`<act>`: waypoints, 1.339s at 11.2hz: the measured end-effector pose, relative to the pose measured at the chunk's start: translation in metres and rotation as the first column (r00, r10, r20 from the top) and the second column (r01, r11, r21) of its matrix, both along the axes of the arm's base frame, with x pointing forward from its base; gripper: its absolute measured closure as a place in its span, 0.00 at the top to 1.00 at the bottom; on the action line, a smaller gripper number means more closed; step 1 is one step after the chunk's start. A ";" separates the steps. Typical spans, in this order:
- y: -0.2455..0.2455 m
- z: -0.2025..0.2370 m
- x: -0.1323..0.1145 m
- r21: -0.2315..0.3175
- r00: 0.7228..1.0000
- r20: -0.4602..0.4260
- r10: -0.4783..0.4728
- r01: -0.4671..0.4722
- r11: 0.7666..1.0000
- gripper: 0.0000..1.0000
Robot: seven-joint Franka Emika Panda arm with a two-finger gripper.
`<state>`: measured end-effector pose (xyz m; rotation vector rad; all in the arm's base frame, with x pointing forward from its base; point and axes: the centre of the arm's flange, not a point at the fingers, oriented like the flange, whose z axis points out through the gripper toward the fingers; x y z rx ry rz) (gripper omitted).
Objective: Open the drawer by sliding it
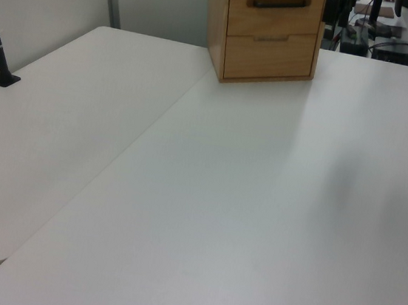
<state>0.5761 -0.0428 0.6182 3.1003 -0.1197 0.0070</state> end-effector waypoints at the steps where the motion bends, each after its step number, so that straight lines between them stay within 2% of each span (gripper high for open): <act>1: 0.002 0.000 0.000 0.001 1.000 0.000 0.004 -0.004 1.000 1.00; 12: 0.002 -0.002 0.000 0.001 1.000 -0.005 0.004 -0.004 1.000 1.00; 15: 0.002 -0.002 0.000 0.001 0.998 -0.007 0.061 -0.061 0.998 1.00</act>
